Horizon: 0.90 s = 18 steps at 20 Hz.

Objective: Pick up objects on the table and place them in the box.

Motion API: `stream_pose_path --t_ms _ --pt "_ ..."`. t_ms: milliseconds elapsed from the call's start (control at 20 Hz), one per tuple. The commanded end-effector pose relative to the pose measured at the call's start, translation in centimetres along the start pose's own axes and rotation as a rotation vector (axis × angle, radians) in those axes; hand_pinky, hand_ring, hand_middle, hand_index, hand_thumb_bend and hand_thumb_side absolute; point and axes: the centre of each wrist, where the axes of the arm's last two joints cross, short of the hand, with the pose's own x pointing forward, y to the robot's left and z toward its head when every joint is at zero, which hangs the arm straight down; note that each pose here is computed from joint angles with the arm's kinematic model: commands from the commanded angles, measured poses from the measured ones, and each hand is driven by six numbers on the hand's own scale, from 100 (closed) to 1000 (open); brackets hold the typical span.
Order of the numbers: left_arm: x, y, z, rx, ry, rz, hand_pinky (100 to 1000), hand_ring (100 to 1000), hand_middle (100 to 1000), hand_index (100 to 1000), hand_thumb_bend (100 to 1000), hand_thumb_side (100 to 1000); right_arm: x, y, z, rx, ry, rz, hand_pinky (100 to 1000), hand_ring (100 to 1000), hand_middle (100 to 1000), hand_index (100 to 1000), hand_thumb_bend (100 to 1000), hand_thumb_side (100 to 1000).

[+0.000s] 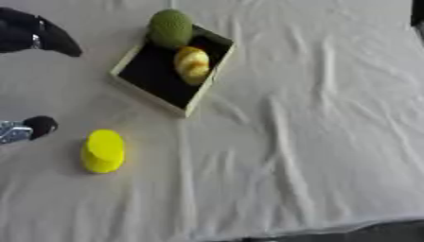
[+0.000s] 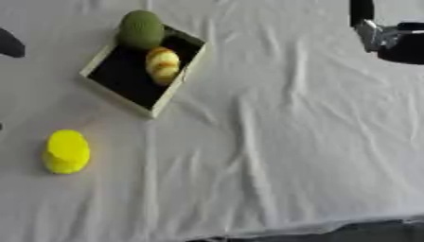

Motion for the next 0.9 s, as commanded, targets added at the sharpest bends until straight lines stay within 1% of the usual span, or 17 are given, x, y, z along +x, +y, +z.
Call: stream_pose_path --t_ms 50,450,700,900 --pt "0.2 0.6 0.3 -0.029 -0.006 -0.012 916 873 816 903 422 243 0.3 -0.8 -0.4 -0.02 -0.033 0.033 960 925 673 912 100 100" --pt "0.6 -0.2 -0.4 -0.099 -0.038 -0.003 916 873 814 902 481 243 0.2 -0.7 0.1 -0.066 -0.031 0.028 963 921 666 910 100 100" --pt "1.1 -0.8 -1.4 -0.106 -0.057 0.018 910 872 815 903 481 245 0.2 -0.5 0.3 -0.068 -0.018 0.024 964 918 662 910 100 100" --pt "1.7 -1.3 -2.3 -0.136 -0.069 0.029 908 872 818 900 510 195 0.2 -0.4 0.5 -0.073 -0.009 0.017 966 915 655 900 100 100"
